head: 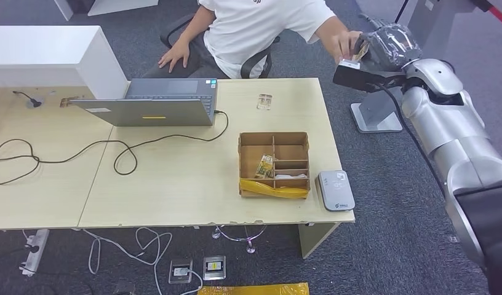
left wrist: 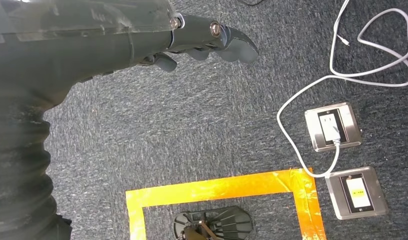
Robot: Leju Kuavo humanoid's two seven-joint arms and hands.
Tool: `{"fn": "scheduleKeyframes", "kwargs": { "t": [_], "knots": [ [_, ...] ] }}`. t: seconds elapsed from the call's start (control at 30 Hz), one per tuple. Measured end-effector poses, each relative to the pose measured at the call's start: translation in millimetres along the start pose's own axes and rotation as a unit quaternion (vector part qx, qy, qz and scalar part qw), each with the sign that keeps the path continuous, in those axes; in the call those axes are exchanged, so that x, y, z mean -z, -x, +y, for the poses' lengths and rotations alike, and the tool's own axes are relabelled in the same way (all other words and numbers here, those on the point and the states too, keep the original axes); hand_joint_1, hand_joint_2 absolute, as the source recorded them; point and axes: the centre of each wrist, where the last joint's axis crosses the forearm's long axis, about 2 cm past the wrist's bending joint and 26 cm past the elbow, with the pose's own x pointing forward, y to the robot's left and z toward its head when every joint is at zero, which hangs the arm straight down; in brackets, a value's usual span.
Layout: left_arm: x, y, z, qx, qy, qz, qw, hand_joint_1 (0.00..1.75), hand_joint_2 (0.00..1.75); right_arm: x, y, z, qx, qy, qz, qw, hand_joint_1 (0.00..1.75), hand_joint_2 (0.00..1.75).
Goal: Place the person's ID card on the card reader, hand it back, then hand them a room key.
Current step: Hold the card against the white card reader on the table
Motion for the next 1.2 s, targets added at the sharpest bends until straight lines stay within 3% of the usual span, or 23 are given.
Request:
{"fn": "scheduleKeyframes", "kwargs": {
  "t": [0.33, 0.67, 1.2],
  "knots": [
    [0, 0, 0, 0.0, 0.0, 0.0, 1.0, 0.0, 1.75, -2, 1, 4, 0.009, -0.009, 0.003, 1.0, 1.75, 1.75],
    [-1, 3, -1, -0.016, -0.007, 0.008, 1.0, 0.0, 1.75, -30, 0, 52, 0.044, -0.081, 0.004, 0.996, 1.75, 1.75],
    [-2, 7, -1, -0.021, -0.02, 0.014, 0.999, 0.0, 1.75, -123, 5, 126, 0.116, -0.151, 0.061, 0.98, 1.75, 1.75]
  ]
}}
